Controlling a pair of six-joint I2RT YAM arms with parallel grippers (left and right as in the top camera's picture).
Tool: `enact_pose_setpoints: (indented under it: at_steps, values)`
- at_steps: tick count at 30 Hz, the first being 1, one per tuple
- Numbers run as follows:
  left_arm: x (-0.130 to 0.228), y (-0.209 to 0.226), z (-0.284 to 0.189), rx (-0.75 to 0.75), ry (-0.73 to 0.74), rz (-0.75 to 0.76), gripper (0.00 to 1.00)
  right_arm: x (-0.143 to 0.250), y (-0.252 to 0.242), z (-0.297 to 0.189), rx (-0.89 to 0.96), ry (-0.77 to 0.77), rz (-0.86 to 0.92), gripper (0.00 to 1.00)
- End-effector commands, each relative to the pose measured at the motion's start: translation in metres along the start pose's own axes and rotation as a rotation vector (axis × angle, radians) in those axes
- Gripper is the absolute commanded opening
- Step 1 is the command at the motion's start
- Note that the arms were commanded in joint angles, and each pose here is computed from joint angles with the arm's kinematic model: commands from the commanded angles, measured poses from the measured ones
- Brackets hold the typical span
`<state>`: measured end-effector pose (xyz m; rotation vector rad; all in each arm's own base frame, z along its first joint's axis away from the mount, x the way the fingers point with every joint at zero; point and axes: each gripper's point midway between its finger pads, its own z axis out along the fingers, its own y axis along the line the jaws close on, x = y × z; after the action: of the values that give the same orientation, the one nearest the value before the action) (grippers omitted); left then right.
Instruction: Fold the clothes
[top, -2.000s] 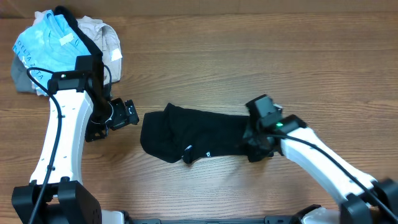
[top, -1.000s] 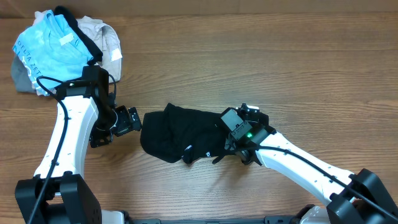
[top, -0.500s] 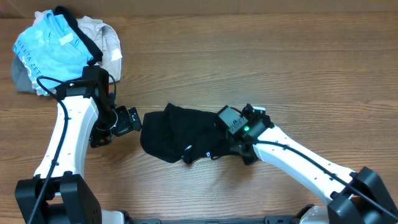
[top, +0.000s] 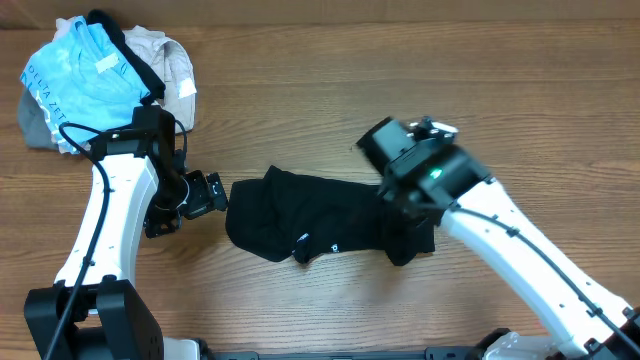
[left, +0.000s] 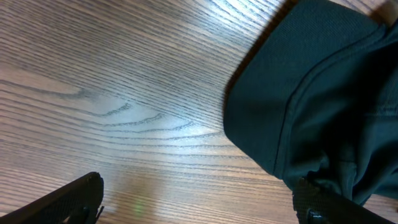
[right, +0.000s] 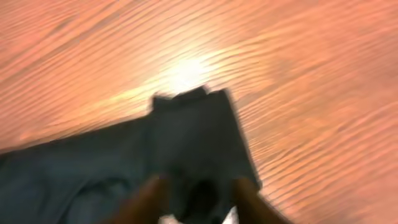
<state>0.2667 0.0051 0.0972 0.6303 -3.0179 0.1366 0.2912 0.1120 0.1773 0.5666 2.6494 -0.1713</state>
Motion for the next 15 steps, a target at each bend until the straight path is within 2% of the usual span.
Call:
enact_pose_setpoints:
  at_steps: [1, 2, 3, 7, 11, 15]
  values:
    - [0.004, -0.001, -0.002, 0.011, 0.001, 0.018, 1.00, -0.012, -0.031, 0.017, 0.071, 0.012, 0.091, 0.13]
    - [0.004, -0.001, -0.002, 0.010, 0.001, 0.018, 1.00, -0.012, -0.038, 0.025, 0.087, 0.029, 0.113, 0.05]
    - [0.004, -0.001, -0.002, 0.010, 0.002, 0.018, 1.00, -0.011, -0.042, 0.034, 0.085, 0.049, 0.118, 0.04]
    - [0.003, -0.002, -0.002, 0.011, 0.000, 0.018, 1.00, 0.002, -0.003, 0.065, -0.163, 0.129, -0.075, 0.04]
    - [0.005, -0.001, -0.002, 0.009, 0.008, 0.017, 1.00, 0.016, 0.009, 0.093, -0.201, 0.155, 0.002, 0.04]
    - [0.006, -0.001, -0.002, 0.008, 0.011, 0.017, 1.00, 0.032, 0.023, 0.112, -0.245, 0.231, 0.000, 0.04]
